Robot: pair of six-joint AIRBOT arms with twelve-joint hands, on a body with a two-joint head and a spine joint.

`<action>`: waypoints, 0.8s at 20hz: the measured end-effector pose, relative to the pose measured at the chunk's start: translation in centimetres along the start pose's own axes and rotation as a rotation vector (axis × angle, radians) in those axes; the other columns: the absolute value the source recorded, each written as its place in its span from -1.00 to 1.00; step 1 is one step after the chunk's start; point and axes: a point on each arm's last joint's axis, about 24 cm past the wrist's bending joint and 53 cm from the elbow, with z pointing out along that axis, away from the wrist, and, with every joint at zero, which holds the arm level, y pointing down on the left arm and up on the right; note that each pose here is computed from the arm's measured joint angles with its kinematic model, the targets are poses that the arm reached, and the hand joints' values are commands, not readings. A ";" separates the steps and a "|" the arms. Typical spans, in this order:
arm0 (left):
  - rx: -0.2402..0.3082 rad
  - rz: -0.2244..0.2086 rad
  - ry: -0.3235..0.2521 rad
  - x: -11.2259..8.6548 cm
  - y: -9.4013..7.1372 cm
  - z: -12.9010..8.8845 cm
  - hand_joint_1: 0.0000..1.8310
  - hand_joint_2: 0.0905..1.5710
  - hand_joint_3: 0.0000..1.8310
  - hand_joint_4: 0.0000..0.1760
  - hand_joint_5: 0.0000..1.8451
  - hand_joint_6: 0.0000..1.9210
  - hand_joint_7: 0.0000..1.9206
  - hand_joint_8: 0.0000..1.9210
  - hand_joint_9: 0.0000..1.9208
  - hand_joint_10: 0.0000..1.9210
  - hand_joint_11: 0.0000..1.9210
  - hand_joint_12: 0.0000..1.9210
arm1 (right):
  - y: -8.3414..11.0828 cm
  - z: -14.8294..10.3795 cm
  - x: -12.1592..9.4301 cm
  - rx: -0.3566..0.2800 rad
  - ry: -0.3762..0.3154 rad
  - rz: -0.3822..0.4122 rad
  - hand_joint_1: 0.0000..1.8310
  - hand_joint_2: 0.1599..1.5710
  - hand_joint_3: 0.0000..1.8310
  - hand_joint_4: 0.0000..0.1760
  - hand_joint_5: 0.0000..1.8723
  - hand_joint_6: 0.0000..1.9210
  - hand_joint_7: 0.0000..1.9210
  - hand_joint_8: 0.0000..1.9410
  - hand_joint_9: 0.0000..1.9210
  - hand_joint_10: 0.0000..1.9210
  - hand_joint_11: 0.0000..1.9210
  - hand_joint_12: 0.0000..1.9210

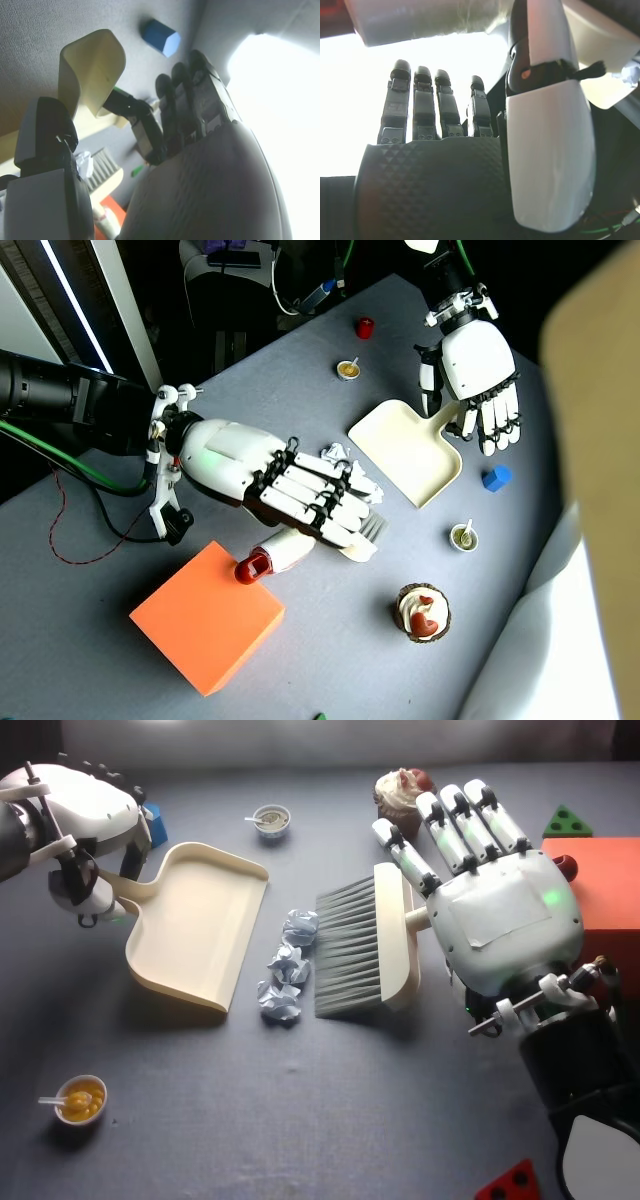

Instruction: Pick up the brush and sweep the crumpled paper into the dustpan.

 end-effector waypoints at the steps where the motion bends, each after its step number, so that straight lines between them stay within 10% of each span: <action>1: 0.000 0.000 0.000 0.0 0.0 0.0 0.16 0.44 -1.00 -1.00 -0.01 0.13 -0.64 -1.00 -0.74 -1.00 -0.76 -0.99 | -0.2 0.1 0.3 0.005 0.000 -0.008 0.38 0.10 -1.00 -1.00 -0.94 -0.99 -0.95 -1.00 -0.93 -1.00 -0.94 -1.00; 16: 0.002 -0.002 0.001 0.0 -0.1 0.0 0.17 0.45 -1.00 -1.00 -0.03 0.15 -0.65 -1.00 -0.75 -1.00 -0.80 -1.00 | -2.7 2.4 1.9 0.058 -0.043 -0.053 0.40 0.19 -1.00 -1.00 -0.93 -1.00 -0.96 -1.00 -0.93 -1.00 -0.96 -0.99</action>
